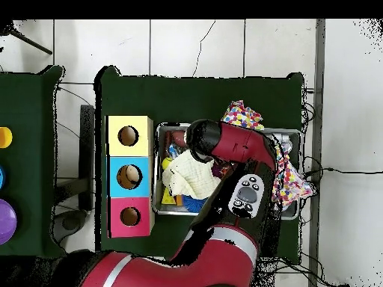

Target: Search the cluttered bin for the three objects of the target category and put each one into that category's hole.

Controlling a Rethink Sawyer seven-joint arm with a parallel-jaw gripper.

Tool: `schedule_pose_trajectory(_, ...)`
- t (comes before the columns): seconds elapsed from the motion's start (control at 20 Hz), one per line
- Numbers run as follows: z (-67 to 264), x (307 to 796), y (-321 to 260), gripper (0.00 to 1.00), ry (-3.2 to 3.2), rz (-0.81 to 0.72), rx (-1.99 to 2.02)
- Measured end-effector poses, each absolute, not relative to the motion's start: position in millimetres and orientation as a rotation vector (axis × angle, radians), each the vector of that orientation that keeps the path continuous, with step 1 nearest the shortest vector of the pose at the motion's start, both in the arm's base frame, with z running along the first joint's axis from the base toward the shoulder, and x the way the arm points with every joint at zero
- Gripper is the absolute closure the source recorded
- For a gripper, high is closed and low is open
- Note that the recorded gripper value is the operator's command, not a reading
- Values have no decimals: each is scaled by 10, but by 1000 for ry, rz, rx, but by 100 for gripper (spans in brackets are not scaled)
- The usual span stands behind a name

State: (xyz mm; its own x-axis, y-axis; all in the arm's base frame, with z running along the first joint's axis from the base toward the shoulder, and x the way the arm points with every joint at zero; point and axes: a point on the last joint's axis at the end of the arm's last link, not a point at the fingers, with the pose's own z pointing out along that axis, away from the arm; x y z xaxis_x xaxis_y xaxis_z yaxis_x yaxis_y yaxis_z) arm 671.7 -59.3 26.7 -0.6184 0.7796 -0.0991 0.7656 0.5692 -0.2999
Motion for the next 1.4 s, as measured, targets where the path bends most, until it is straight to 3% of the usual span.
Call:
schedule_pose_trajectory(0.4,99,6623,-617,0,-2716,504,-1340)
schedule_pose_trajectory(1.0,-443,6222,-705,0,-2628,611,-1274)
schedule_pose_trajectory(1.4,-451,6138,-675,0,-2632,691,-1233)
